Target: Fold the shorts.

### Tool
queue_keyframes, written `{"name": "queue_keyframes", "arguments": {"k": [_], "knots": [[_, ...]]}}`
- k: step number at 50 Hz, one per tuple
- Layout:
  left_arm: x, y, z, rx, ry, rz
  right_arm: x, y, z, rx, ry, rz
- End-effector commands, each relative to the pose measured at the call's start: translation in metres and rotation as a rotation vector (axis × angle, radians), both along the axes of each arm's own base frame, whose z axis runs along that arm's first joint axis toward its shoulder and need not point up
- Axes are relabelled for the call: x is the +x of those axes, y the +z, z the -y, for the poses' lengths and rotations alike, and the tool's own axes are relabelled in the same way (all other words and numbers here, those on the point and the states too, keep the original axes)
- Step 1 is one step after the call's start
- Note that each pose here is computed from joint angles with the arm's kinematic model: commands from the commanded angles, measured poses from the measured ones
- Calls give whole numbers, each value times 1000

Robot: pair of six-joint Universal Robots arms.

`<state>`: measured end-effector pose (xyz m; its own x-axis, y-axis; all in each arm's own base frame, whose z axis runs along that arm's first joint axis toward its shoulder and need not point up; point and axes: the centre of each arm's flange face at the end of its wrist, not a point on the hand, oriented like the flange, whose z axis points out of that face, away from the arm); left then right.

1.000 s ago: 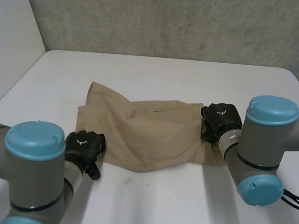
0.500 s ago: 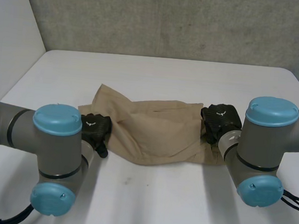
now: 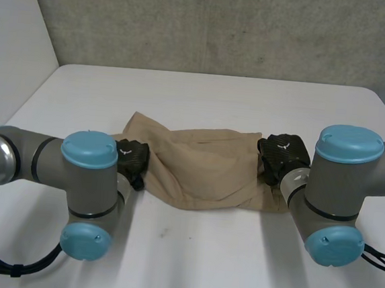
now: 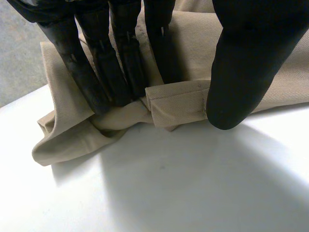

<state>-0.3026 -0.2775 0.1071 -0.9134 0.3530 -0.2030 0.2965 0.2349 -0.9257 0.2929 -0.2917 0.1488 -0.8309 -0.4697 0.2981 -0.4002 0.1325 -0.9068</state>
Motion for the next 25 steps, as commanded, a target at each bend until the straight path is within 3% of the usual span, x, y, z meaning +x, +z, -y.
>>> {"name": "queue_keyframes", "arguments": {"k": [1, 21, 25], "knots": [[-2, -2, 3, -5, 0, -3, 0, 0, 0, -1, -1, 1], [-3, -9, 4, -1, -43, 42, -3, 3, 4, -7, -7, 5], [2, 11, 7, -34, -32, 38, -4, 9, 3, -13, -8, 4]]}}
